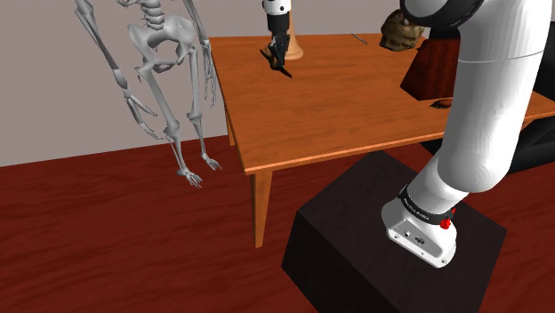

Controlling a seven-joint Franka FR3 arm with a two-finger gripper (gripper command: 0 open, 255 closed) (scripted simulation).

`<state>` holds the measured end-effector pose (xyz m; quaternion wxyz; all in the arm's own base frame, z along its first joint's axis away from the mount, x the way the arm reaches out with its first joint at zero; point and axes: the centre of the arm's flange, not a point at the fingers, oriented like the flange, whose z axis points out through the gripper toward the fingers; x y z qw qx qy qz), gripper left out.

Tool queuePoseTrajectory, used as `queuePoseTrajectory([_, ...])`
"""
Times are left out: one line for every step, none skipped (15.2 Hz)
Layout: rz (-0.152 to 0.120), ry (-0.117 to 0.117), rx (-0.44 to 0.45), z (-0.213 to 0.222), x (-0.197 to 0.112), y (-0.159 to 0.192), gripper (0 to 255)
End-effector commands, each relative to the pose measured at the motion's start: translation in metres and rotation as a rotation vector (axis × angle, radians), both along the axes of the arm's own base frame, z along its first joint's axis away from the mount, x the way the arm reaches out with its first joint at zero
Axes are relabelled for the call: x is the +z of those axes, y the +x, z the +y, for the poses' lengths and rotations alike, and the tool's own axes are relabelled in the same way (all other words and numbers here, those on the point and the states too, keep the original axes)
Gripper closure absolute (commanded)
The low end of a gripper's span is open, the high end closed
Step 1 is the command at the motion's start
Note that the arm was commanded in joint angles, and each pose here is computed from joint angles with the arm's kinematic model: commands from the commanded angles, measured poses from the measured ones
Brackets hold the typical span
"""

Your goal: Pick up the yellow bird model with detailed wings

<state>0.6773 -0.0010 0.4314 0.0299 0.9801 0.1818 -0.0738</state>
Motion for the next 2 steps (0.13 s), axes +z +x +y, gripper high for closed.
queuePoseTrajectory([0.000, 0.000, 0.000, 0.0008, 0.0068, -0.0001, 255])
queuePoseTrajectory([0.000, 0.000, 0.000, 0.0008, 0.0068, -0.0001, 255])
